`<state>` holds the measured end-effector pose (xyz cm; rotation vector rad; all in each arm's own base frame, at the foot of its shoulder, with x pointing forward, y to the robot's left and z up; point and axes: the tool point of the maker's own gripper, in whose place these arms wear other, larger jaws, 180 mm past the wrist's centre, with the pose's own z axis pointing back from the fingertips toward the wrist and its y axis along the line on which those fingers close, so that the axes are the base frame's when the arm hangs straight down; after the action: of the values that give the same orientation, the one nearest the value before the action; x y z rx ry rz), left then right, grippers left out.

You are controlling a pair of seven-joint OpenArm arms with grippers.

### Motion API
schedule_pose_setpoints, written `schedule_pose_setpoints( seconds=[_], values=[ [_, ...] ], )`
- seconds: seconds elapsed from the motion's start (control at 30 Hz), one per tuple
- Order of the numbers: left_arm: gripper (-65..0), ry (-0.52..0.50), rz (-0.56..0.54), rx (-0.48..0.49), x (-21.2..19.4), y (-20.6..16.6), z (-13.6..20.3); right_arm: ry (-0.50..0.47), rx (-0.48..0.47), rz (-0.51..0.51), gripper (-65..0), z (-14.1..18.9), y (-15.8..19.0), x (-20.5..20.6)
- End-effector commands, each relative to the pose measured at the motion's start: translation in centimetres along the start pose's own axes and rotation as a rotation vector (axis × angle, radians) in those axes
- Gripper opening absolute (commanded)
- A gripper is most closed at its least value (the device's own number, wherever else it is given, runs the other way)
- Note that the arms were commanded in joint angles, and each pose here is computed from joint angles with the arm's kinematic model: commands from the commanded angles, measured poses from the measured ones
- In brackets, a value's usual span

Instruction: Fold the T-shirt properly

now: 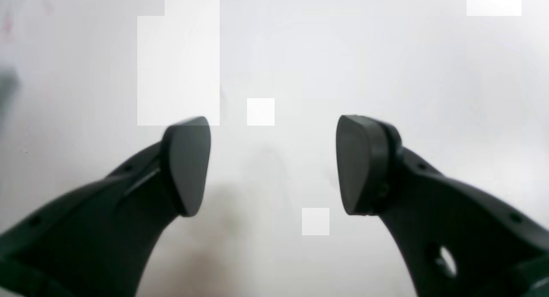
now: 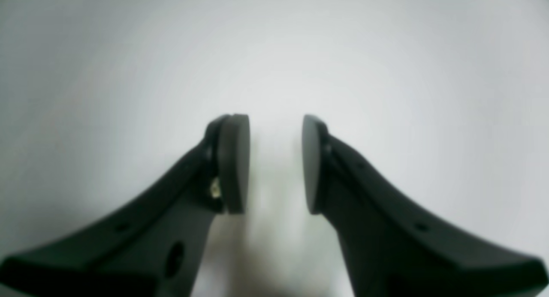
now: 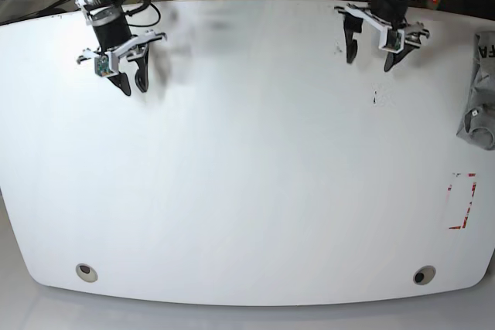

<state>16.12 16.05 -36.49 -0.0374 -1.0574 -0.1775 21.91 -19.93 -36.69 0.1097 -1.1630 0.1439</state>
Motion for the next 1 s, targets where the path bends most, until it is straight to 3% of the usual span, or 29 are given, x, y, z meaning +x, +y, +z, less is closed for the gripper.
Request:
schedule_pose_setpoints(
  seconds=[0.0, 0.43, 0.6, 0.73, 0.97],
  values=[
    [-22.9, 0.003, 0.027, 0.012, -0.4, -0.4, 1.4, -0.015, 0.002, -0.022, -46.1, 1.6, 0.0, 0.1],
    [-23.1, 0.362, 0.167, 0.026, -9.8, -4.3, 11.9, 0.359, 0.019, -0.187, -46.1, 15.0, 2.5, -10.2],
    [-23.1, 0.500, 0.203, 0.024, -14.0, -5.2, 15.1, 0.553, 0.020, -0.264, -46.1, 21.0, 4.3, -15.0],
    [-23.1, 0.626, 0.253, 0.024, -19.4, -6.1, 16.6, 0.690, 0.076, -0.336, -46.1, 23.9, 6.7, -19.5],
    [-23.1, 0.750, 0.318, 0.076, -26.8, -5.1, 15.3, 0.838, 0.084, -0.435, -46.1, 24.0, 7.9, -26.8]
  ],
)
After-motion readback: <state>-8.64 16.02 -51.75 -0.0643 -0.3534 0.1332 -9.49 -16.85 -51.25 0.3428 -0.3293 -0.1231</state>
